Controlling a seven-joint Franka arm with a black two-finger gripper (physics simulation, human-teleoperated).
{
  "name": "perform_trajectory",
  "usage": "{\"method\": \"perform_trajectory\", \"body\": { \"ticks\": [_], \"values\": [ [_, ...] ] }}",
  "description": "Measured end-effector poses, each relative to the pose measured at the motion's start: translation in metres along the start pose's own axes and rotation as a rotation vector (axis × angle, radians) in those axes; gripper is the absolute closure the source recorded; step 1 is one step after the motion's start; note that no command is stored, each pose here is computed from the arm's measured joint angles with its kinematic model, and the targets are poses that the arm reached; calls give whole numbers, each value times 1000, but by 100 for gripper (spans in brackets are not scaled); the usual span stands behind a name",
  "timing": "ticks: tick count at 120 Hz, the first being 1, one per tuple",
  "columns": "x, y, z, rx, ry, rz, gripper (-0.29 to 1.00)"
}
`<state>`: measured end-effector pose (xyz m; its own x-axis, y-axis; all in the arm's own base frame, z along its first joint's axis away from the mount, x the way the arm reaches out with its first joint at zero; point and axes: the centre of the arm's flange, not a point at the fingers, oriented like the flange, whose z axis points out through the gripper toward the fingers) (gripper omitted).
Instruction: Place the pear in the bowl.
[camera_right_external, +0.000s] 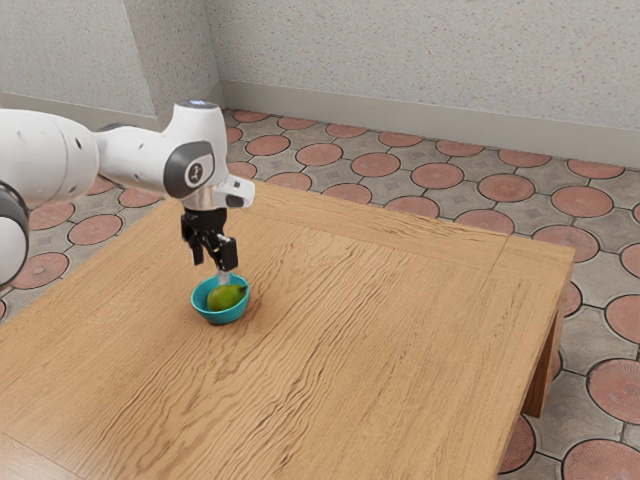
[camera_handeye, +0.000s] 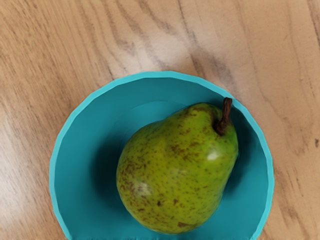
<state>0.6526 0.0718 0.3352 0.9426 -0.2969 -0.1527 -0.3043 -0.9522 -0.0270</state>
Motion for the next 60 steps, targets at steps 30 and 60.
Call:
{"method": "perform_trajectory", "body": {
  "ticks": [30,60],
  "values": [
    [-43,58,-168,-27,199,40,1],
    [-97,199,-281,-29,247,215,0]
  ]
}}
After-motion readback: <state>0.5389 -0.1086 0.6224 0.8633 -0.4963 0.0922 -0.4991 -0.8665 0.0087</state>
